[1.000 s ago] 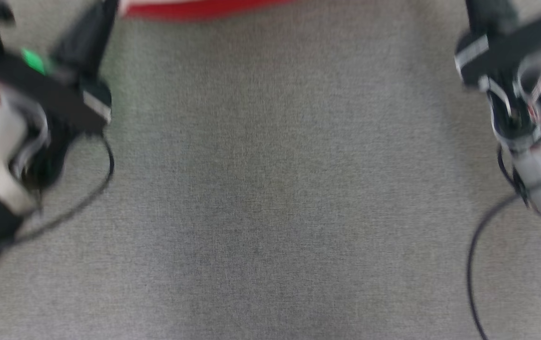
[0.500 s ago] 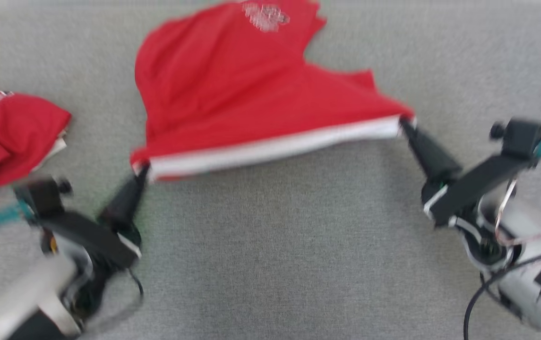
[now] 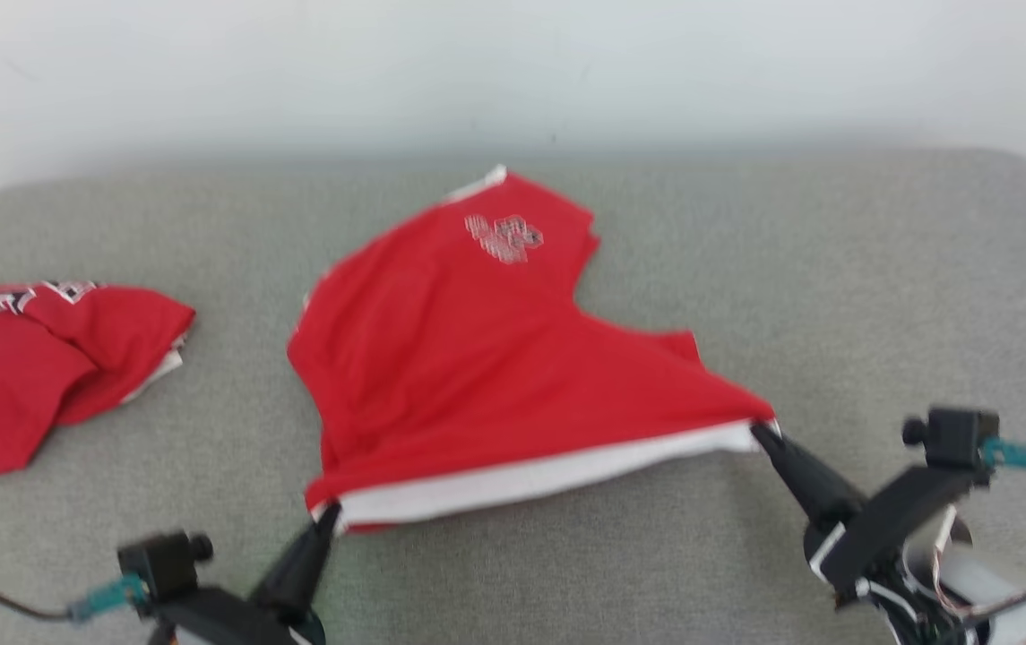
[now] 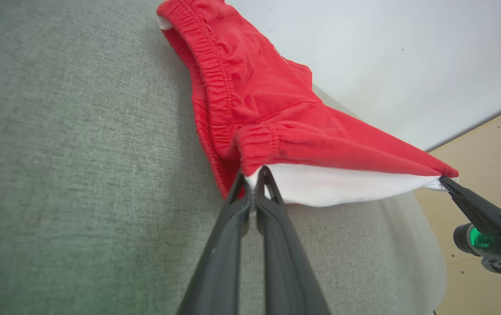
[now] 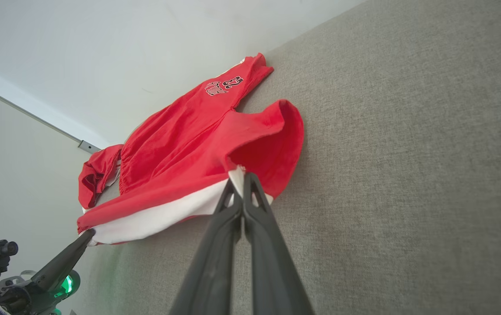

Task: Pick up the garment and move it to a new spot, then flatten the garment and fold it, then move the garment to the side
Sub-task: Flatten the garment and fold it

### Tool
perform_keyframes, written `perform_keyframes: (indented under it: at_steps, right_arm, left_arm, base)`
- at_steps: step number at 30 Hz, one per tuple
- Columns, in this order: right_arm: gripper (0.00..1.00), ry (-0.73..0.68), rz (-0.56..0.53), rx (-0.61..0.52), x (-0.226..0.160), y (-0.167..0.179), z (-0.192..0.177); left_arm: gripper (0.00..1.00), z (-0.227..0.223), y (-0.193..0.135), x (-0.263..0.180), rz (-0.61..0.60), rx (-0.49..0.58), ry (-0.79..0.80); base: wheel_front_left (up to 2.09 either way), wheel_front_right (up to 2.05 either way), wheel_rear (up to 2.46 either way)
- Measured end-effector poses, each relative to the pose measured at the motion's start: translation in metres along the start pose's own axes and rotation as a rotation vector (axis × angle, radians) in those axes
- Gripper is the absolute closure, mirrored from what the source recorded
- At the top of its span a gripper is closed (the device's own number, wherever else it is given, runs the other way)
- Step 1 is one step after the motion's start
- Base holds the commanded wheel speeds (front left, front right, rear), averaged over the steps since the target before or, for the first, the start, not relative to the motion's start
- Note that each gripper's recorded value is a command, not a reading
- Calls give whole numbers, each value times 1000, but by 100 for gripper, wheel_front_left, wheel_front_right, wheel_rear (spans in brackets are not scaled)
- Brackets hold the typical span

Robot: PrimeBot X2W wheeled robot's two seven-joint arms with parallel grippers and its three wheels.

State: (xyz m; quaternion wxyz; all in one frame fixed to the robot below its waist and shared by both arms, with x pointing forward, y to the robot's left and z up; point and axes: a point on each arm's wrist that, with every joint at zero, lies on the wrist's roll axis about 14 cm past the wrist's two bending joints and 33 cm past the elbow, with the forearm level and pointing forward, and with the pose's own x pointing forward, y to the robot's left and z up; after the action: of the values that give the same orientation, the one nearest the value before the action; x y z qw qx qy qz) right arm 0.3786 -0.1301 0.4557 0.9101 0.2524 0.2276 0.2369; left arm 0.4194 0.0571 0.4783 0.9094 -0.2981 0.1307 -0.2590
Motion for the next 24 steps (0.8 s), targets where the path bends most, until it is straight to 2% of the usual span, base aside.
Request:
perform_keyframes:
  at_steps: [10,18,24]
  right_arm:
    - [100,3,-19,44,-44,7,-28]
    - [100,82,-9,78,-58,12,-55]
    - [100,34,21,-6,-46,16,-31]
  left_arm:
    - [100,-29,-20,-42,-5,22,18]
    - [100,-39,-13,-68,37,25,13]
    - [100,-25,-17,-70,33,21,-42]
  base:
    - [0,0,0]
    - [0,0,0]
    - [0,0,0]
